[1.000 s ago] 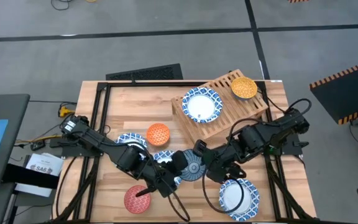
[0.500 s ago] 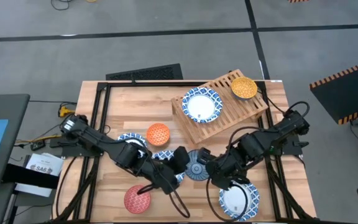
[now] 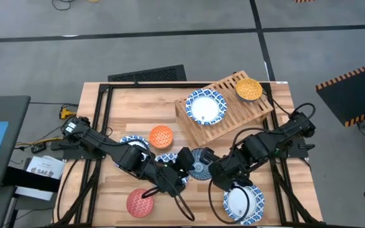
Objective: Place and stack bowls onto a shelf
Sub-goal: Stack the blue pattern bowl on top of the yellow pattern bowl on the shelf
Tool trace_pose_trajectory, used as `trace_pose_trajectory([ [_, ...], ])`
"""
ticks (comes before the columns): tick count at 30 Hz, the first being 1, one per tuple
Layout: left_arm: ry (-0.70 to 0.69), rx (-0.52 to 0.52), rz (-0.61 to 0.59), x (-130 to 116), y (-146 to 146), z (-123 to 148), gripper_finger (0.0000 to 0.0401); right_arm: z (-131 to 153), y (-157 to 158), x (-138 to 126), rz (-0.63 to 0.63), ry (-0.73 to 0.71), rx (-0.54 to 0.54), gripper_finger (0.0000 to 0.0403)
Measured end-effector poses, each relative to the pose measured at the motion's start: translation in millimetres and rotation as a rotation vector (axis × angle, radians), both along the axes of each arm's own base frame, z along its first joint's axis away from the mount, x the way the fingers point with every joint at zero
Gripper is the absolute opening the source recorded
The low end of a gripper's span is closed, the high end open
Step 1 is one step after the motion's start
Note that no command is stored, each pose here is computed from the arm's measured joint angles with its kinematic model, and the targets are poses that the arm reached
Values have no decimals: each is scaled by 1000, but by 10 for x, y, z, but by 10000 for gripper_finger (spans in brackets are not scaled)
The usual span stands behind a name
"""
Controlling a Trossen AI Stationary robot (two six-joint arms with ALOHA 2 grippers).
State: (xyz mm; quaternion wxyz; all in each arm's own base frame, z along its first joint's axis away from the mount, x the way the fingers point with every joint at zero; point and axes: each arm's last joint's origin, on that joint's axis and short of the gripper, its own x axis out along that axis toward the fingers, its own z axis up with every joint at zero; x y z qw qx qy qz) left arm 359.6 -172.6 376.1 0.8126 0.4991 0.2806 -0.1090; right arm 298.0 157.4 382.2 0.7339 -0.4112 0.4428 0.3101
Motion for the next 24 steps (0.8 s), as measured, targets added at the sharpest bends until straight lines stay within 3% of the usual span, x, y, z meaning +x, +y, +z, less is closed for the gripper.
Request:
trace_pose_trajectory([
  [9,98,-41,142,-187,68,136,170,-14,-58,-71,-72,50,-64,36],
  [13,123,-60,350,-373,199,237,170,42,-129,-184,-135,81,-83,36],
  [16,40,-122,504,-568,329,400,169,130,-202,-287,-212,45,-120,36],
  [19,-75,-255,613,-791,459,574,166,323,-382,-456,-360,-35,-121,36],
  [24,-303,-460,723,-1168,671,711,163,646,-886,-720,-718,-197,-1,36],
])
